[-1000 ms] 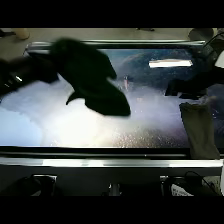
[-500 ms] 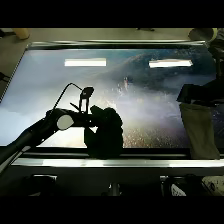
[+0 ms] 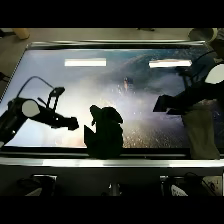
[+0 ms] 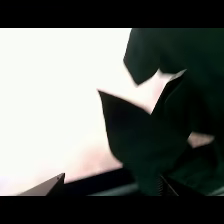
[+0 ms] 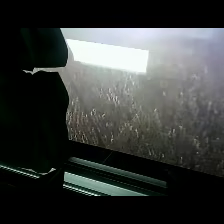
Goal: Fold the shirts.
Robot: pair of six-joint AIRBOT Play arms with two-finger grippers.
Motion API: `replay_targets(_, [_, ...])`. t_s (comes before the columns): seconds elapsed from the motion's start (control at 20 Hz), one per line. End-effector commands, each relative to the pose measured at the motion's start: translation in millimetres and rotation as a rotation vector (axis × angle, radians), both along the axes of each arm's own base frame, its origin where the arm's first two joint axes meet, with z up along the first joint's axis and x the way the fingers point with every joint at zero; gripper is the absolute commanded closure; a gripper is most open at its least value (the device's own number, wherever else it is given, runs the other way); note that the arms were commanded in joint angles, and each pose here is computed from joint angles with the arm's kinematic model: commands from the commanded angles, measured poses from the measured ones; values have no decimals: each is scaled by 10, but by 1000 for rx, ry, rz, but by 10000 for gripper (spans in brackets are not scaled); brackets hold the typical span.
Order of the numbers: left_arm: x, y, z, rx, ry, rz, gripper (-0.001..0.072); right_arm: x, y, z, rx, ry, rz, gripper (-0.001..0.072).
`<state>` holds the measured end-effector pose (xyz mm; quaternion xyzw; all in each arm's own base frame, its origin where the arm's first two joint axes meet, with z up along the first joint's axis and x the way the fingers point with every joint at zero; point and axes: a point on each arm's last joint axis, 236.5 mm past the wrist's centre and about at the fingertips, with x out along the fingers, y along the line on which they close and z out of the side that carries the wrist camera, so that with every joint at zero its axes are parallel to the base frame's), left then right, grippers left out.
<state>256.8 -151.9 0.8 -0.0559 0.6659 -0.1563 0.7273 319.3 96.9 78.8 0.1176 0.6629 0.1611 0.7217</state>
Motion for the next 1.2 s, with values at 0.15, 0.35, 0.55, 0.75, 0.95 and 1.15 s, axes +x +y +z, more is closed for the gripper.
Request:
replay_targets(0.15, [-550,-464,-741,-260,166,214,10,125,566,-713,55,26,74,4])
replay_targets(0.35, [-392,-645,-903,-296,130,280,13,61,773,-1047,142,182,57,5])
replay_targets(0.55, [-213,-737,-981,-319,93,343,310,53,918,-1274,207,265,45,5])
replay_targets(0.75, [-129,-696,-934,-323,41,318,674,38,1167,-1457,202,259,81,5])
replay_targets(0.95, [-176,-717,-731,-350,14,275,674,321,1486,-1605,208,128,36,7])
replay_targets(1.15, [-195,-747,-464,-391,-47,227,675,601,1663,-1606,300,101,-123,16])
